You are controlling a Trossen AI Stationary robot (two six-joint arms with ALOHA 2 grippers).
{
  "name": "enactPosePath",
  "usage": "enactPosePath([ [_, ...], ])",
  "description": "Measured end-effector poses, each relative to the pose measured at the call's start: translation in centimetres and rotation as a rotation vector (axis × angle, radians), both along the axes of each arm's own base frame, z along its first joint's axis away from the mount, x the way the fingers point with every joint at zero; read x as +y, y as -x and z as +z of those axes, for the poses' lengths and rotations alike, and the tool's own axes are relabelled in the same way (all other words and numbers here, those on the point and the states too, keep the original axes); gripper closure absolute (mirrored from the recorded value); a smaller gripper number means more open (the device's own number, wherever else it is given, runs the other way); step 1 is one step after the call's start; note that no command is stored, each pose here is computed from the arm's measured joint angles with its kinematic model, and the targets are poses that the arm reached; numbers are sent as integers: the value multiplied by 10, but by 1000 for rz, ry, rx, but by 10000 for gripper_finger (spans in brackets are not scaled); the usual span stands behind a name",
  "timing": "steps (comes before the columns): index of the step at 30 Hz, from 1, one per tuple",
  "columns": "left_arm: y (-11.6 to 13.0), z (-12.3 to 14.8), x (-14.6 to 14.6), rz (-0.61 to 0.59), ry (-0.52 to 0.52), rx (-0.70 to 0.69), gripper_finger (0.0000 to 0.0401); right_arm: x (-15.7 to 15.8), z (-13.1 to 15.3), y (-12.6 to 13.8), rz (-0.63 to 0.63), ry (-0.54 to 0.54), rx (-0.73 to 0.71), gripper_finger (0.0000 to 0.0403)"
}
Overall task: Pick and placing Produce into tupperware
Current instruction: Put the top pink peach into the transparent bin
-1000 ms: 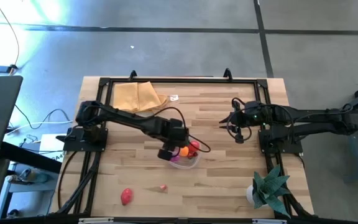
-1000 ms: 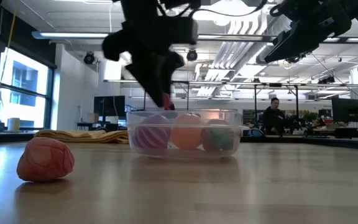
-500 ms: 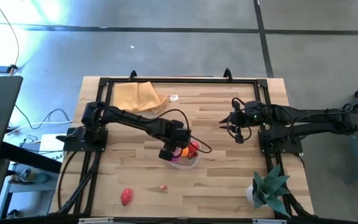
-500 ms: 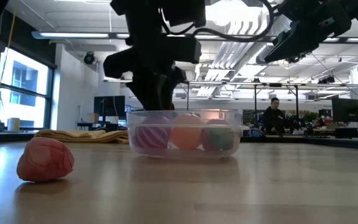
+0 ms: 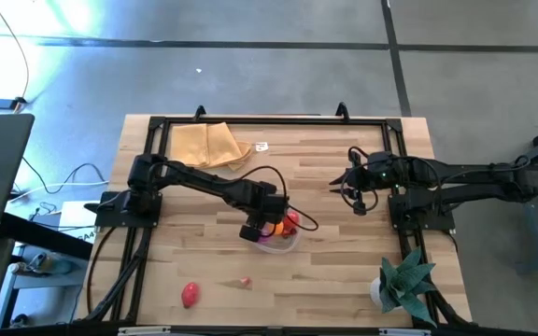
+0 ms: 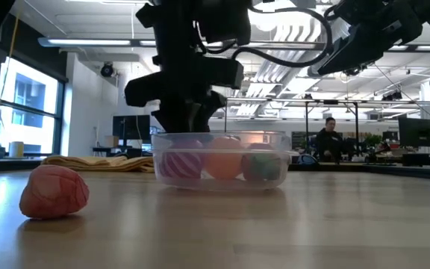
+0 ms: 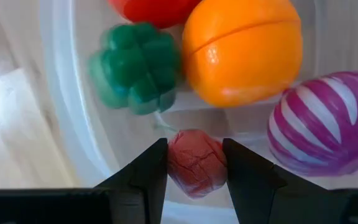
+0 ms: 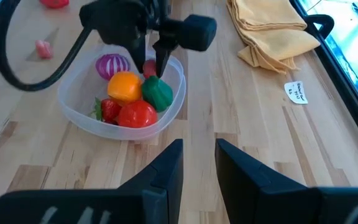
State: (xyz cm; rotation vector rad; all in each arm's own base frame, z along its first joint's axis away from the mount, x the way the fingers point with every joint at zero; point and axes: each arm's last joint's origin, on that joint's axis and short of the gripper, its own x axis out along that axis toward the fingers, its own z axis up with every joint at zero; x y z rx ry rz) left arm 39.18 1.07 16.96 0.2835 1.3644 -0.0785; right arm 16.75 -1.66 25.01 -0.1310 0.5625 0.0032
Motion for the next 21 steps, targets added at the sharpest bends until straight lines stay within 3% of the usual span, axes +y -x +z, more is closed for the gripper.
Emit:
enactPosePath([
  [15,-2,-4,0,-13,-4,-2,267,0,0,0,0,0,-1,320],
  [21,-2,-4,0,-13,-4,3,246,0,0,0,0,0,-1,320],
])
